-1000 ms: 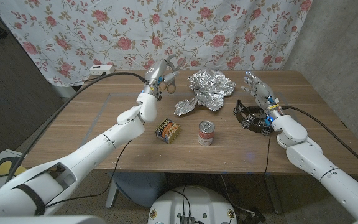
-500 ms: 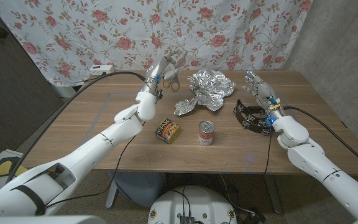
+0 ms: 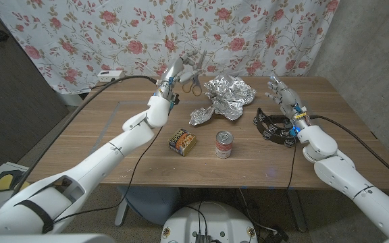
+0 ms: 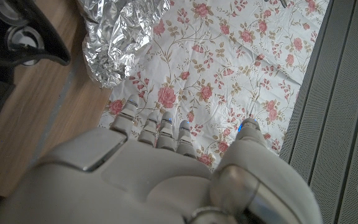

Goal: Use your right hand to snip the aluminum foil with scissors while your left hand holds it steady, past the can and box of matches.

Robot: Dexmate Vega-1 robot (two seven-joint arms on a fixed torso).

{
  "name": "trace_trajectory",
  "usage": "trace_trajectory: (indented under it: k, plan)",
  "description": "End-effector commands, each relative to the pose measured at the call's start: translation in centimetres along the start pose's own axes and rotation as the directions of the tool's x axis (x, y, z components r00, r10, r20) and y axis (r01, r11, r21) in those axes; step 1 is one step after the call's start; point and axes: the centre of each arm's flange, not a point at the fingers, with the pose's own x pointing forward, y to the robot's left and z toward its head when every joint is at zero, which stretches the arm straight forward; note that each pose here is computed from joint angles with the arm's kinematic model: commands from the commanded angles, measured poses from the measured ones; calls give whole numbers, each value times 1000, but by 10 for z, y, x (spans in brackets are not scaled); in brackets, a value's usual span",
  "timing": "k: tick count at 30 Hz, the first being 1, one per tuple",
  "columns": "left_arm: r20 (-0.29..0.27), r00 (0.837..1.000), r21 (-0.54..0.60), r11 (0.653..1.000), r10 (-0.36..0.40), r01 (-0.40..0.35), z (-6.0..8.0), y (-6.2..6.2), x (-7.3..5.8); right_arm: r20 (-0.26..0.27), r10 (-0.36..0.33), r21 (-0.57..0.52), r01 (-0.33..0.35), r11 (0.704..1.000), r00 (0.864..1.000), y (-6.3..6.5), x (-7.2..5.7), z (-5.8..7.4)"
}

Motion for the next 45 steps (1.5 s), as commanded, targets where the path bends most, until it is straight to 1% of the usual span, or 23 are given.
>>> trace_trajectory:
  k: [1, 4, 7, 13, 22, 26, 31, 34, 40, 42, 45]
  plan:
    - [30, 999, -173, 984, -40, 44, 4, -1, 7, -4, -8, -6, 8, 1000, 1000, -2, -1, 2]
    - [47, 996, -209, 974, -79, 87, 4, 0, 9, -1, -7, -9, 7, 1000, 1000, -2, -1, 2]
    - [67, 989, -268, 953, -128, 142, 1, 0, 14, -4, -12, -7, 12, 1000, 1000, -2, -1, 3]
    - [75, 985, -293, 941, -156, 171, -4, 0, 18, -6, -13, -6, 13, 1000, 1000, -1, -2, 2]
    - [82, 977, -328, 921, -195, 212, -10, -5, 22, -8, -18, -11, 17, 1000, 1000, -1, -3, 2]
    - [86, 971, -349, 906, -223, 239, -12, -7, 25, -6, -19, -14, 19, 1000, 1000, -1, -3, 3]
    - [80, 968, -379, 891, -238, 250, -18, -8, 27, -11, -23, -10, 23, 1000, 1000, -1, -4, 3]
    - [80, 963, -388, 882, -256, 267, -20, -9, 28, -10, -19, -16, 19, 1000, 1000, -2, -5, 2]
    - [90, 958, -401, 870, -273, 286, -20, -12, 29, -12, -25, -13, 24, 1000, 1000, -2, -5, 2]
    - [90, 958, -406, 869, -271, 284, -20, -13, 29, -11, -22, -17, 22, 1000, 1000, -3, -5, 3]
    - [96, 955, -421, 858, -280, 294, -19, -15, 30, -9, -23, -19, 23, 1000, 1000, -3, -6, 3]
